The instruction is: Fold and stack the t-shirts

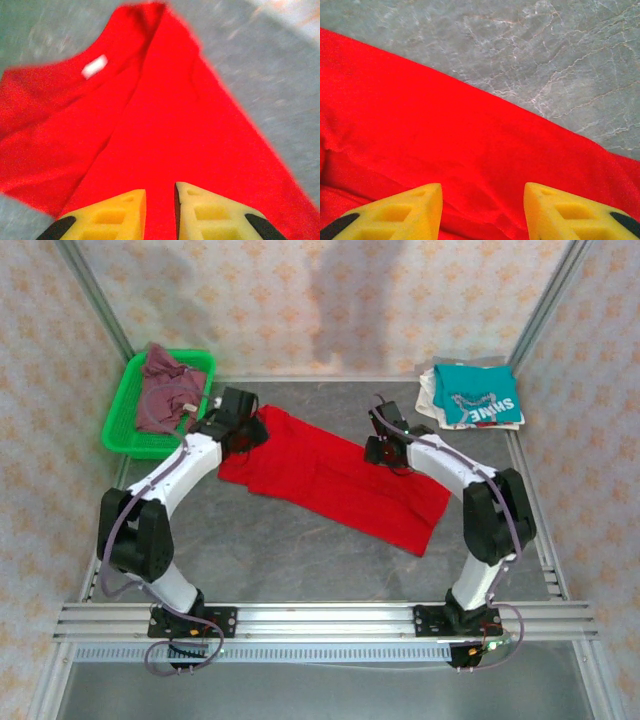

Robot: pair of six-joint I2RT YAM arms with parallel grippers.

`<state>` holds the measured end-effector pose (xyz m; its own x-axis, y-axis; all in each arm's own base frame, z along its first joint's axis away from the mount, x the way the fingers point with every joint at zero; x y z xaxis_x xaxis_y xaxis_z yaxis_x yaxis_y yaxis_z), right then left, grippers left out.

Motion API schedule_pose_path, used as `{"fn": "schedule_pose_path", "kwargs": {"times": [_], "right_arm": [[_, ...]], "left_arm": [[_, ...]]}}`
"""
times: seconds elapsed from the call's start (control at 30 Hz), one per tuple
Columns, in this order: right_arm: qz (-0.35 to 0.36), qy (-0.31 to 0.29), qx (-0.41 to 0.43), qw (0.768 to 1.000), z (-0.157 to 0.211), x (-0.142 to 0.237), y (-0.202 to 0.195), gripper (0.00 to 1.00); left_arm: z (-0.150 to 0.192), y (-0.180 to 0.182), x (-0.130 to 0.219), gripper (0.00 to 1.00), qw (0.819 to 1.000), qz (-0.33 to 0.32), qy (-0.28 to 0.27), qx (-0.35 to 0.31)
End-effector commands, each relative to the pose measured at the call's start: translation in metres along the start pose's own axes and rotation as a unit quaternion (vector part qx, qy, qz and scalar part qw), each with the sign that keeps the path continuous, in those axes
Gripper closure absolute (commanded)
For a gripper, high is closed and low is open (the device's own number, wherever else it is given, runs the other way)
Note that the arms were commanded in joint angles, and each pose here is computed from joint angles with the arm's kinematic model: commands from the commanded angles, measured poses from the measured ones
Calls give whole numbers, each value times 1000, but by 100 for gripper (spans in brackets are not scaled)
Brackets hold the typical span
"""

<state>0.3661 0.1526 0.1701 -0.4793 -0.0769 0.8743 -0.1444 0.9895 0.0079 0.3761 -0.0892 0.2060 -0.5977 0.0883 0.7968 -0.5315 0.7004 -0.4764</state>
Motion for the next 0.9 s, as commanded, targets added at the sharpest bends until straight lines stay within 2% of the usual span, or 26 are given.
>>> {"fn": "schedule_pose_path", "kwargs": {"times": [0.0, 0.13, 0.37, 0.57, 0.73, 0.87], "right_arm": [[54, 61, 34, 996, 5, -10, -15, 58], [69, 93, 30, 993, 6, -27, -22, 67], [99, 139, 40, 985, 20, -53, -27, 68], [115, 193, 39, 974, 44, -68, -32, 69], [78, 223, 9, 972, 73, -66, -29, 69], [32, 249, -30, 968, 101, -60, -23, 66]], "left_arm": [[22, 35, -33, 78, 998, -60, 24, 9], [23, 34, -51, 78, 998, -60, 31, 14], [6, 33, -84, 78, 996, -78, 20, 26], [7, 50, -117, 78, 991, -114, 50, 40], [3, 57, -136, 78, 988, -132, 67, 41], [-7, 46, -156, 78, 989, -128, 72, 22]]}}
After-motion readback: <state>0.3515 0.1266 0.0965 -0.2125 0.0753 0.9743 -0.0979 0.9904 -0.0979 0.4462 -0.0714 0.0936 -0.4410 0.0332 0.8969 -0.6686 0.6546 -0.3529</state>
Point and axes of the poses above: each hand's point on the last joint's axis, 136 mm out from that joint toward the fingers, its own x axis back along the fingers, its own y axis along the line the jaws close on, z = x × y, the point moved 8 cm from there along x, back along the fingers, and after that the axes turned 15 degrees about x, right-handed, at the moved point
